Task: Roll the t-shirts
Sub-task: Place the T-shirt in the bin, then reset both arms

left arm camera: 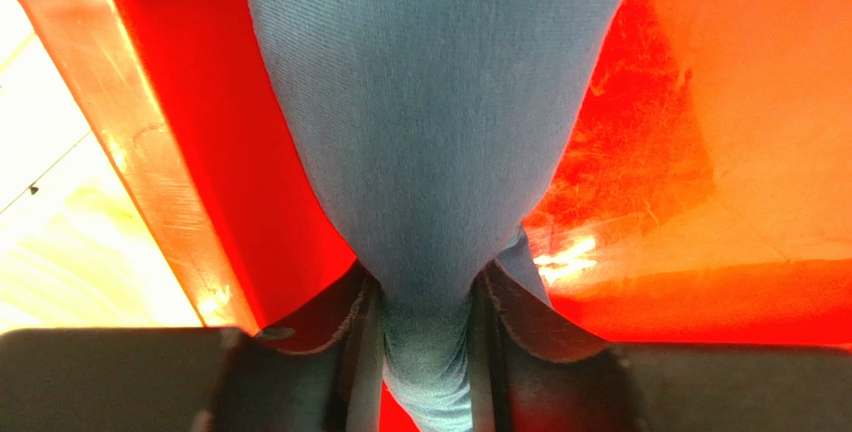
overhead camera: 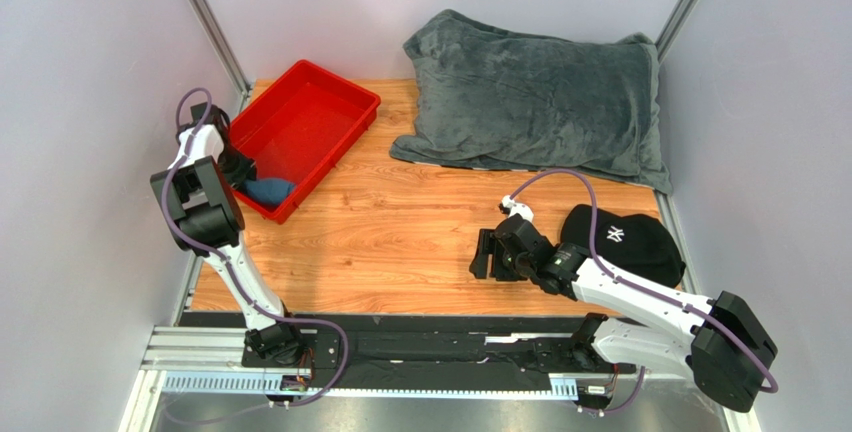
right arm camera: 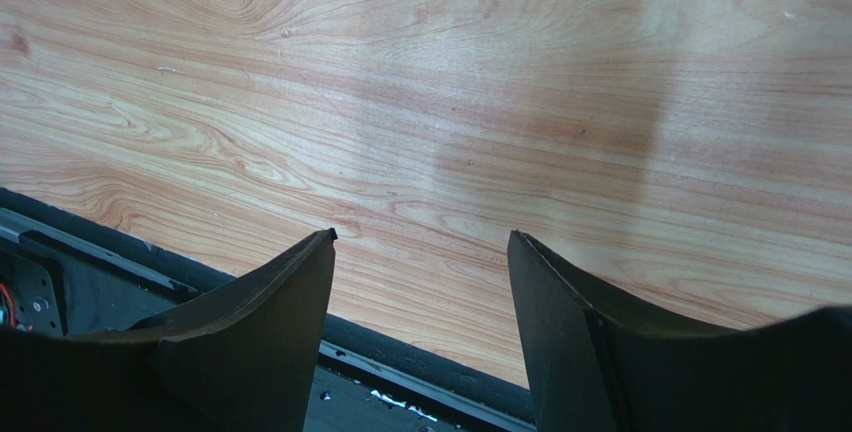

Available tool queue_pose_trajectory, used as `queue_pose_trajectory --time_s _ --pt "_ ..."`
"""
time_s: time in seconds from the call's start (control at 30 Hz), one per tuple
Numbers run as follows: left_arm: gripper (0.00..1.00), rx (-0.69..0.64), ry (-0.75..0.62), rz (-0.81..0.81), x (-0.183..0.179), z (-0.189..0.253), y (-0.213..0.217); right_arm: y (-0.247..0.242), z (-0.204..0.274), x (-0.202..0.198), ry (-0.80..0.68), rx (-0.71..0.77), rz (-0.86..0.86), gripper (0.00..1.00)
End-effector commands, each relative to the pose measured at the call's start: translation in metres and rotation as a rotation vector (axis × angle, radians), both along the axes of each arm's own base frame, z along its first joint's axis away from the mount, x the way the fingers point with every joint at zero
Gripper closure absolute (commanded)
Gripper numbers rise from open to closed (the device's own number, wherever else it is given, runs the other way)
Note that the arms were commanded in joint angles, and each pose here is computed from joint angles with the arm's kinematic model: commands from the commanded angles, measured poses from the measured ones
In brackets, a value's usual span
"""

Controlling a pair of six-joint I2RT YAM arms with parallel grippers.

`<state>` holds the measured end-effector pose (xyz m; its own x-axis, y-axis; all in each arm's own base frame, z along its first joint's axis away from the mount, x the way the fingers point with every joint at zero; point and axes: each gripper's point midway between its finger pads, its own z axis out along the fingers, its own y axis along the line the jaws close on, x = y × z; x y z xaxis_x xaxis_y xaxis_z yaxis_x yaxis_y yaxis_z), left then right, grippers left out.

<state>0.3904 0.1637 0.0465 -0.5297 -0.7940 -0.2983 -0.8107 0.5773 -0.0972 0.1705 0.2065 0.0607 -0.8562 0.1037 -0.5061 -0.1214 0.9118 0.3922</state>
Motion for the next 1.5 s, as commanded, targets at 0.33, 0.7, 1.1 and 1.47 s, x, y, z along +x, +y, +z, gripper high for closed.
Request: queue_pose_trajectory --time_s 0.33,0.7,1.1,1.47 --pt "0.4 0.064 0.03 0.035 -0.021 0.026 0.012 0.0 0.005 0.004 -0.022 0.008 -0.003 0.32" --pt "0.3 0.09 0.002 0.06 -0.016 0.05 0.016 0.0 0.002 0.004 -0.019 -0.009 0.004 0.32" --pt "0.24 0.14 0.011 0.125 -0.027 0.077 0.022 0.001 0.002 0.004 -0.018 -0.007 0.009 0.32" --pt "0.13 0.174 -0.127 0.038 -0.021 0.118 -0.007 0.0 0.015 0.009 -0.054 -0.007 0.009 0.31"
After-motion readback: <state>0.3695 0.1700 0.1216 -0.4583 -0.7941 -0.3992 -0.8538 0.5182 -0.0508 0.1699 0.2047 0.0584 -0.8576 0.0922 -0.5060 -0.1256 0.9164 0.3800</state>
